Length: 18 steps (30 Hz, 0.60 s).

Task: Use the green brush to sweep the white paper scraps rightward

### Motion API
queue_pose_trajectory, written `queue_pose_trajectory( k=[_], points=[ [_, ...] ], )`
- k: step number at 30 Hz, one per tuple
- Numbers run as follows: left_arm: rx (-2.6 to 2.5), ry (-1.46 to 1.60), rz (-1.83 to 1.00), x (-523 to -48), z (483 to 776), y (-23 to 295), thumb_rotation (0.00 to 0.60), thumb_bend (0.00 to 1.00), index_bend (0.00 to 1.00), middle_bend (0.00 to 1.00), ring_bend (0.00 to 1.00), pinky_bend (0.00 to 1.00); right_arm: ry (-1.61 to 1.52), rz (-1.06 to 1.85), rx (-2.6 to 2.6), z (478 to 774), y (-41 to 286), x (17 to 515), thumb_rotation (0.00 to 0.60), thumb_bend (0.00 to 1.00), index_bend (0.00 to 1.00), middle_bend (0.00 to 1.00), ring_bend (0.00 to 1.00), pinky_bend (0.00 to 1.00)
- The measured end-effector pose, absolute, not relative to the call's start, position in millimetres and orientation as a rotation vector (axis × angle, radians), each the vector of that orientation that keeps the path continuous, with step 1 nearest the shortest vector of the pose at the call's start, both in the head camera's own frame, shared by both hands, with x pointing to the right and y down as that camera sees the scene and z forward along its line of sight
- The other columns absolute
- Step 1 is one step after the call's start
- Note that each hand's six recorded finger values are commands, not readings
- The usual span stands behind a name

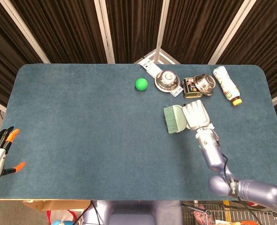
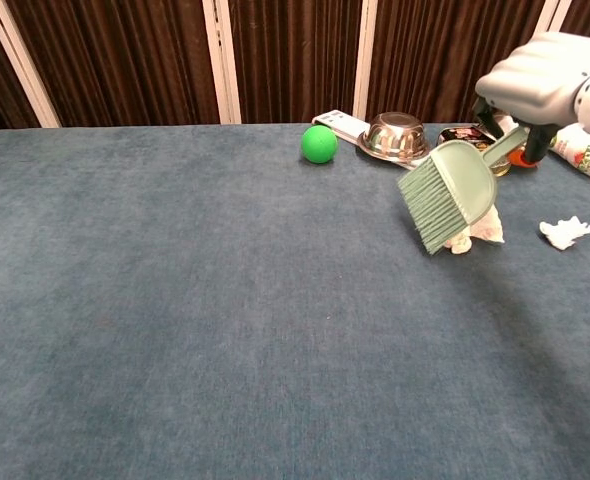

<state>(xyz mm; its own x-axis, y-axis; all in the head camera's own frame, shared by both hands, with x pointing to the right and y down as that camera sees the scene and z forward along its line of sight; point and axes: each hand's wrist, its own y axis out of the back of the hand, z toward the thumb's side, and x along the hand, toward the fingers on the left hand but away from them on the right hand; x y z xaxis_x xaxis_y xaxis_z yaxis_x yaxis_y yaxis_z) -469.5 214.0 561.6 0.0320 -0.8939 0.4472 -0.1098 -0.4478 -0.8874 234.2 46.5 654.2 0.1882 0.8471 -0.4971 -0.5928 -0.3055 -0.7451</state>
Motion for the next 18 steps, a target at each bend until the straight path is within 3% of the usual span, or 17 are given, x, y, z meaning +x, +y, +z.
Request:
queue_pose_trajectory(
  k=[9, 18],
  points=[
    [-1.649, 1.044, -1.490, -471, 562, 214, 0.600, 0.00, 0.00, 0.00, 0.00, 0.00, -0.248, 1.543, -1.110, 670, 35, 267, 0.600, 0.50, 0.77, 0.95, 0.98, 0.88],
    [-1.644, 1.052, -1.487, -470, 559, 216, 0.600, 0.00, 0.00, 0.00, 0.00, 0.00, -0.243, 1.672, -0.899, 643, 10, 341, 0.600, 0.50, 0.77, 0.96, 0.98, 0.88]
  ],
)
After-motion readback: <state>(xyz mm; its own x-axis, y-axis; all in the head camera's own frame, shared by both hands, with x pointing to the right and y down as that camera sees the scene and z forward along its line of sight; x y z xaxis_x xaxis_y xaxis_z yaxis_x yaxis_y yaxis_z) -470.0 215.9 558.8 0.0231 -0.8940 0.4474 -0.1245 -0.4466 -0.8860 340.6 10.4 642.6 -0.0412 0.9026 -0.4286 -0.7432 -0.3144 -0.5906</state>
